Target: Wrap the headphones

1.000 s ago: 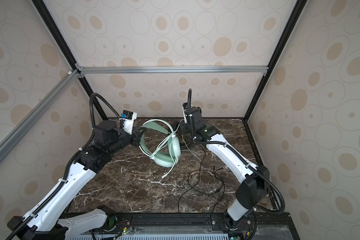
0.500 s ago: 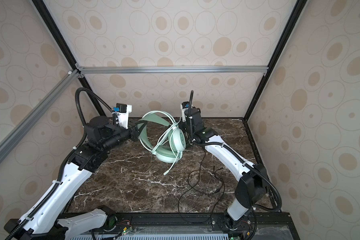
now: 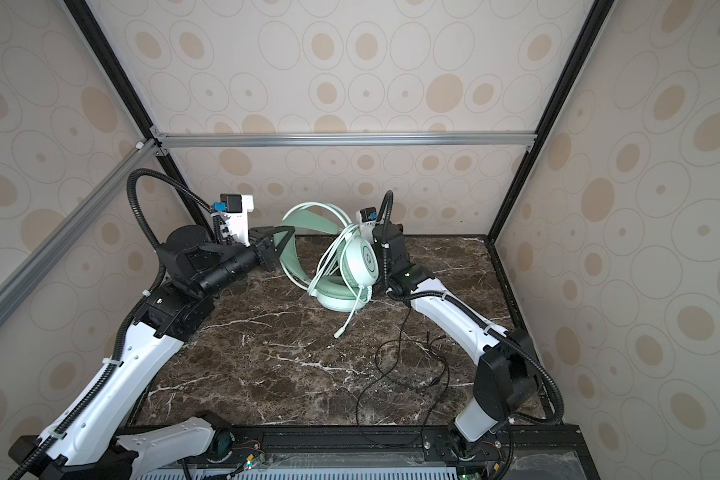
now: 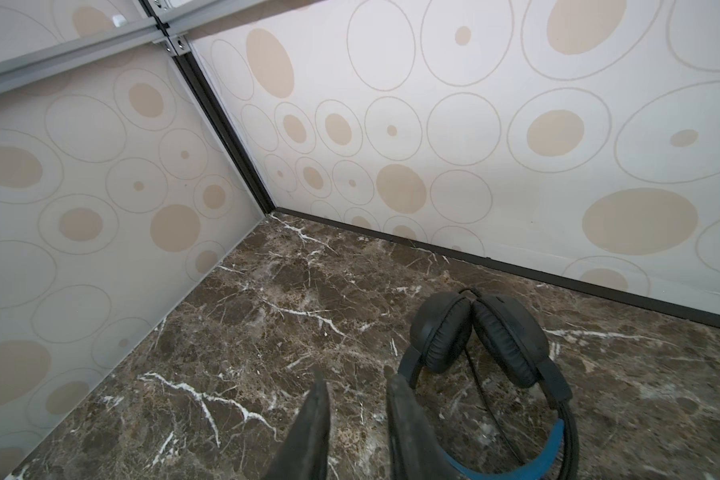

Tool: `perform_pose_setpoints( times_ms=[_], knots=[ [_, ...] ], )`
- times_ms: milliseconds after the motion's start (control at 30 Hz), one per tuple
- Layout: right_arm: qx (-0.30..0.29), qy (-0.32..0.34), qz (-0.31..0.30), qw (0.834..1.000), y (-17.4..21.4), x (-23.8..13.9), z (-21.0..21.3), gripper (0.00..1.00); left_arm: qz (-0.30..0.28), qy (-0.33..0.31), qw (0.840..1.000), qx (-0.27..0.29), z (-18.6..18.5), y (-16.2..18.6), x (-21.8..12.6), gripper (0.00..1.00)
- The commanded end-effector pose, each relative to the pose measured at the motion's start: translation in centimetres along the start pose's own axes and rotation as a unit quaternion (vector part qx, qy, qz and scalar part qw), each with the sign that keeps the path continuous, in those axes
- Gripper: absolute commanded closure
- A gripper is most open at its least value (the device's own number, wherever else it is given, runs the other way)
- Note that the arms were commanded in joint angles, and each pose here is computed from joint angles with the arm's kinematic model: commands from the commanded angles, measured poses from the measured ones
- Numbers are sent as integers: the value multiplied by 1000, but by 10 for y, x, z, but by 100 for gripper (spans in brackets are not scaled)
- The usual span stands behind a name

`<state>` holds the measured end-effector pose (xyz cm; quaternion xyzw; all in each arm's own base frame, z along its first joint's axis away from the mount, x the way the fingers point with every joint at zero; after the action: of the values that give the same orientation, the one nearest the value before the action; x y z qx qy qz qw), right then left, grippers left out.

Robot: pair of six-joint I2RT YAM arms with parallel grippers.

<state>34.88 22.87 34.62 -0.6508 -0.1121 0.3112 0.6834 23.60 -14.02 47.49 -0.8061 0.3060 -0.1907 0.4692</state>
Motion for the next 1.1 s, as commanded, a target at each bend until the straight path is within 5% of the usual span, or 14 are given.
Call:
perform_pose_setpoints(
  times_ms=[0, 933, 1067],
  knots=[
    [12, -28, -42, 999, -12, -7, 3, 73, -99, 88, 991, -10, -39, -50, -21, 100],
    [24, -65, -20, 997, 25, -3, 4, 73, -181, 108, 974, -81, -51, -86, -22, 100],
    [19, -70, -7, 997, 32, -4, 4, 65, -183, 104, 974, -87, -49, -86, -20, 100]
  ],
)
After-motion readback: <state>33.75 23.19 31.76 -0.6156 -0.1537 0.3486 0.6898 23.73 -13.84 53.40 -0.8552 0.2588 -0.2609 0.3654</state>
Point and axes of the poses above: each gripper's point midway between its finger pads, its own x axis out along the fingers, its own z axis along the line the jaws close on, y = z × x, the point moved 10 cm from there along -x, back along the fingers, and after that the axes turned 7 degrees about -x, right-handed, at the moved point
